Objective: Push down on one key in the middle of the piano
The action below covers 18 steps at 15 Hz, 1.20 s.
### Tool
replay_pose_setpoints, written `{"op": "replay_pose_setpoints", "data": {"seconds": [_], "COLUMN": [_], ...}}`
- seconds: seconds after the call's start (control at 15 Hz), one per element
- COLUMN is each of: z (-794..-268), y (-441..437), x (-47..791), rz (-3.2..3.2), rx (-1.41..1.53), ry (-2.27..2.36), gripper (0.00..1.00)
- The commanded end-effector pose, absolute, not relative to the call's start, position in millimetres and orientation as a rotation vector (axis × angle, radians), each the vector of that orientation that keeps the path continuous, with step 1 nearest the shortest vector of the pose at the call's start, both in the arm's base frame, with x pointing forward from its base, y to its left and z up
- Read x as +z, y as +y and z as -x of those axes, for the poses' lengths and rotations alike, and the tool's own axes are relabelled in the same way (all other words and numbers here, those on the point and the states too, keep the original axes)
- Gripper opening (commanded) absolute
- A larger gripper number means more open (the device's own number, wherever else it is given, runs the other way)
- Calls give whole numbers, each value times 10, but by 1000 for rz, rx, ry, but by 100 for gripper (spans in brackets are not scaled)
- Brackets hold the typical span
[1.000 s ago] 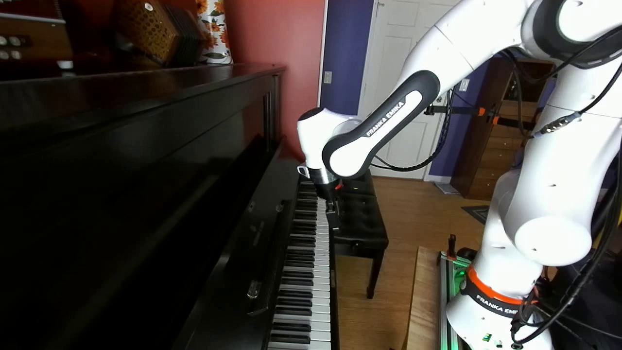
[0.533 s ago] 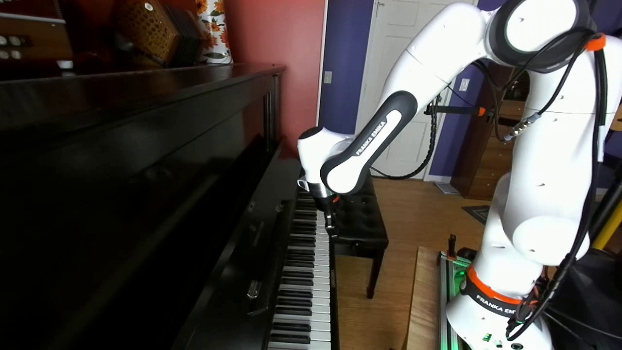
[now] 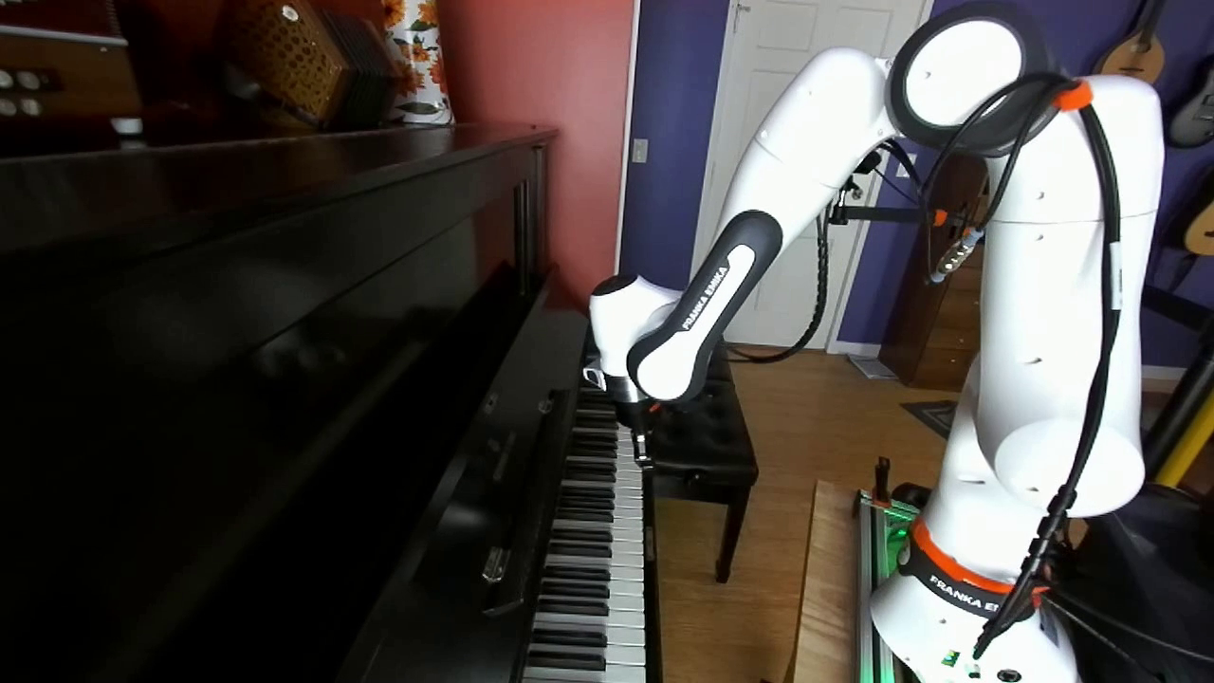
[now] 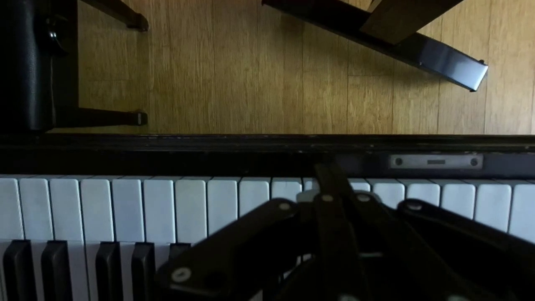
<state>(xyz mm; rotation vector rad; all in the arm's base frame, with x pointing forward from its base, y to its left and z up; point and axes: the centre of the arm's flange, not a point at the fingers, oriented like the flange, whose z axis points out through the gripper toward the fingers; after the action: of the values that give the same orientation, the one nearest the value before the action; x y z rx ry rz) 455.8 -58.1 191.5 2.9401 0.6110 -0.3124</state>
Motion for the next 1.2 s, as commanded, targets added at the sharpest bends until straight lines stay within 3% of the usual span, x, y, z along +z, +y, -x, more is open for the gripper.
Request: {"op": "replay_pose_setpoints", "data": {"seconds": [0.0, 1.13], "z": [-4672, -4691], "y": [-736, -809], "x": [1709, 1634], "rz": [-2945, -2886], "rx": [-282, -268], "ry": [647, 687], "gripper": [0, 0]}}
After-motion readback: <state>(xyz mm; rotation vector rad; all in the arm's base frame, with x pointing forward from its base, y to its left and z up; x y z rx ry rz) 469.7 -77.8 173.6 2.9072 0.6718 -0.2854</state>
